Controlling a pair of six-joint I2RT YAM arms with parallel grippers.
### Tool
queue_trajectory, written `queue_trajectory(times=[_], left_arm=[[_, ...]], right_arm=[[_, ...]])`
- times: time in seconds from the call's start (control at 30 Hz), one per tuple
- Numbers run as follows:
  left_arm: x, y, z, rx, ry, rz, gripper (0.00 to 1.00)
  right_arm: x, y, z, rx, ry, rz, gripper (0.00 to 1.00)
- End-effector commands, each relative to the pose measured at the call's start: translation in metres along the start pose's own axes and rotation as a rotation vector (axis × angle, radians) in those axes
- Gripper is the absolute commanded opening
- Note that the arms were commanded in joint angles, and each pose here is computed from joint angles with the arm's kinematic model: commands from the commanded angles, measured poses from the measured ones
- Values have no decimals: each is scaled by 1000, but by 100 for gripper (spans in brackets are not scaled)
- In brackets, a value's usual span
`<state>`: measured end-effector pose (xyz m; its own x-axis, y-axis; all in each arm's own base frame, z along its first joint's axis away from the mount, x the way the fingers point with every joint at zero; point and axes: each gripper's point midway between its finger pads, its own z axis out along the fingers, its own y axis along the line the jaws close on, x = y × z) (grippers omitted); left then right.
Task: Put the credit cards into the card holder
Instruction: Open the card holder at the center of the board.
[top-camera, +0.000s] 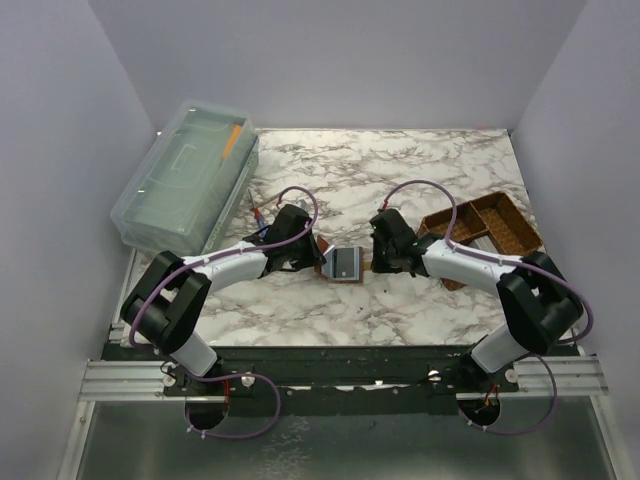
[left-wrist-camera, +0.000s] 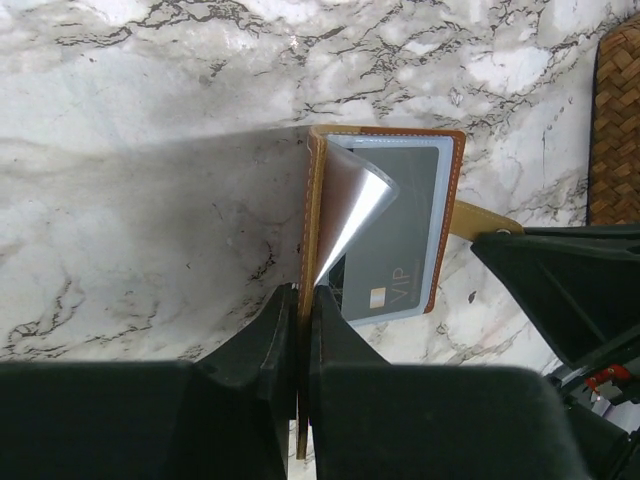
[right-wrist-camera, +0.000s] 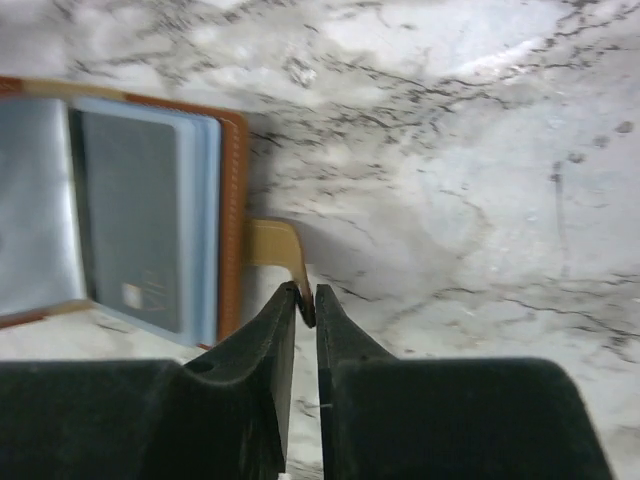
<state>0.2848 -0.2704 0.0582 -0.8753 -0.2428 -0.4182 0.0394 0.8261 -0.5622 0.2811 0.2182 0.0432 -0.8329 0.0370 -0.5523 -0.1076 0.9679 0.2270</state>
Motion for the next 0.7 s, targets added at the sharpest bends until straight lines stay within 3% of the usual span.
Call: queue_trajectory(times=[0.0,0.2,0.3,0.43,0.67], left_arm=[[7,8,5,-29,26,-16,3],[5,5,2,-14,15,-25,1],[5,5,1,-14,12,-31,1],[7,5,2,-13,16,-37,1],[10,7,1,-14,20,-41,0]], right_arm=[[-12,-14,-12,87,2,-72,23],[-32,9,-38,2,-33,-75,47],[-31,36,-42,-136,-15,-59,55],[-29,74,-44,-348,2,-30,60],[-20,71,-16,-367,67,42,59]])
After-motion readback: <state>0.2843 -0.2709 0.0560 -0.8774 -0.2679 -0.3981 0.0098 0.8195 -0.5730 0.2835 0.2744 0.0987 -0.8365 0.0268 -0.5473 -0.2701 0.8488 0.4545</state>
